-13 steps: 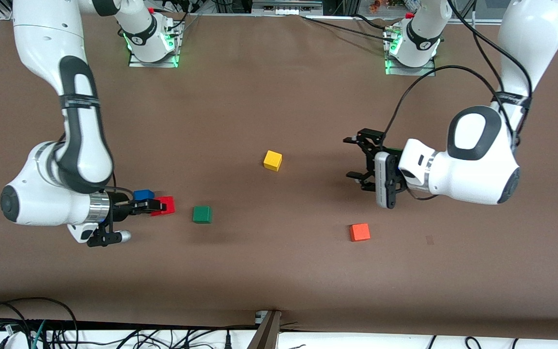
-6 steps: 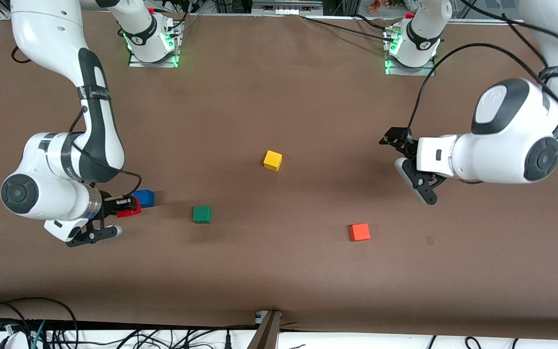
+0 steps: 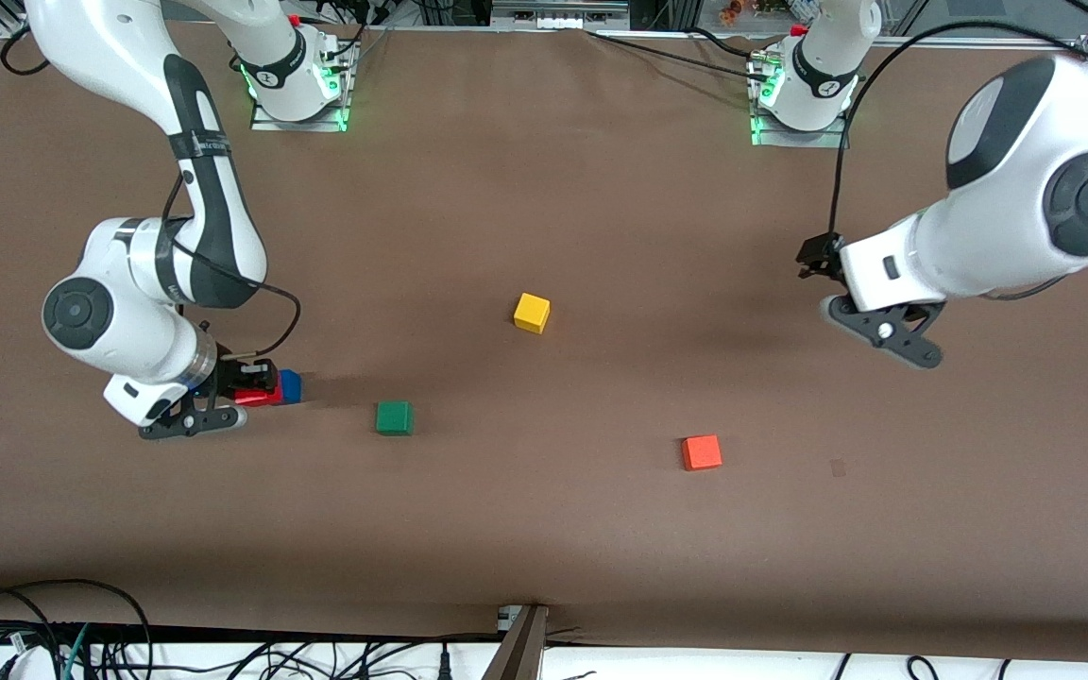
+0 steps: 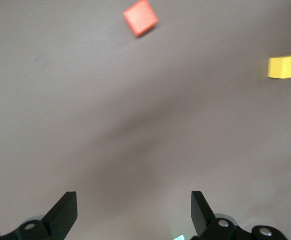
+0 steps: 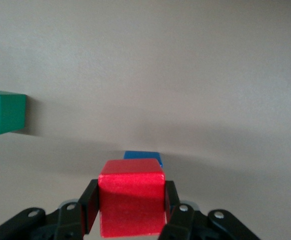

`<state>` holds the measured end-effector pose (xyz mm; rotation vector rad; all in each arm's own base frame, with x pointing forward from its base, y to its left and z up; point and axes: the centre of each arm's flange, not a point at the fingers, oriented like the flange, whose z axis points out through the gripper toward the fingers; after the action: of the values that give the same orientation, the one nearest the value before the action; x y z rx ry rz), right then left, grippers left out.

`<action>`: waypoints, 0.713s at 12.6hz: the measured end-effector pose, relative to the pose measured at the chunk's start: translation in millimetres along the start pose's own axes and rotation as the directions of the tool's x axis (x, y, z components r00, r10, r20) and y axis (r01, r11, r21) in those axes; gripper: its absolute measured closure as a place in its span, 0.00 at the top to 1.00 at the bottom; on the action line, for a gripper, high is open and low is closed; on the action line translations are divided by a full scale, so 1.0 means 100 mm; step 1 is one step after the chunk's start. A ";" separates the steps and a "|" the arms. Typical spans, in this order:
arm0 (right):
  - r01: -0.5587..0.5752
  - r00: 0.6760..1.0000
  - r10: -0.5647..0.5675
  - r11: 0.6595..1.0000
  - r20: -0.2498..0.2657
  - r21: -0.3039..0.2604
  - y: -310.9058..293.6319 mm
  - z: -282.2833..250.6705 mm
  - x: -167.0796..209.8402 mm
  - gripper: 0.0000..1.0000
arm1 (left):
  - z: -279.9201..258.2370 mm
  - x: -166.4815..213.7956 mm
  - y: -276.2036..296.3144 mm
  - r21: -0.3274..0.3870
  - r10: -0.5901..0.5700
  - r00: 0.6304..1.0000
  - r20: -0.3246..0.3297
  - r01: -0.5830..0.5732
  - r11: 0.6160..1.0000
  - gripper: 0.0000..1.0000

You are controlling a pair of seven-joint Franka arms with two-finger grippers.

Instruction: Pass red block to right arm, stack on blue

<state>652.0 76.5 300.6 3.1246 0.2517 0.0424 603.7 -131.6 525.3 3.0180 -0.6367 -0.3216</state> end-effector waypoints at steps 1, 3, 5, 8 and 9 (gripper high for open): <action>-0.010 1.000 0.010 1.000 -0.013 -0.002 0.02 0.07 -0.09 0.56 | -0.11 -0.11 -0.06 0.037 -0.036 0.999 -0.009 0.037 0.999 1.00; -0.029 0.999 0.029 1.000 -0.026 -0.004 0.03 0.16 -0.19 0.56 | -0.31 -0.33 -0.22 0.086 -0.108 0.993 -0.045 0.111 0.990 1.00; -0.033 0.999 0.033 0.999 -0.032 -0.005 -0.02 0.19 -0.22 0.56 | -0.43 -0.50 -0.53 0.093 -0.202 0.974 -0.101 0.211 0.973 1.00; -0.035 0.998 0.034 0.999 -0.043 -0.008 -0.04 0.22 -0.23 0.56 | -0.44 -0.81 -0.74 0.026 -0.390 0.913 -0.121 0.396 0.918 1.00; -0.035 0.998 0.034 0.999 -0.047 -0.010 -0.04 0.24 -0.24 0.56 | -0.46 -0.90 -0.71 0.021 -0.416 0.899 -0.136 0.422 0.906 1.00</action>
<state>628.3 76.2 276.1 3.1202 0.1972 0.1175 560.7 -30.5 581.8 3.1671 0.0250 -0.1196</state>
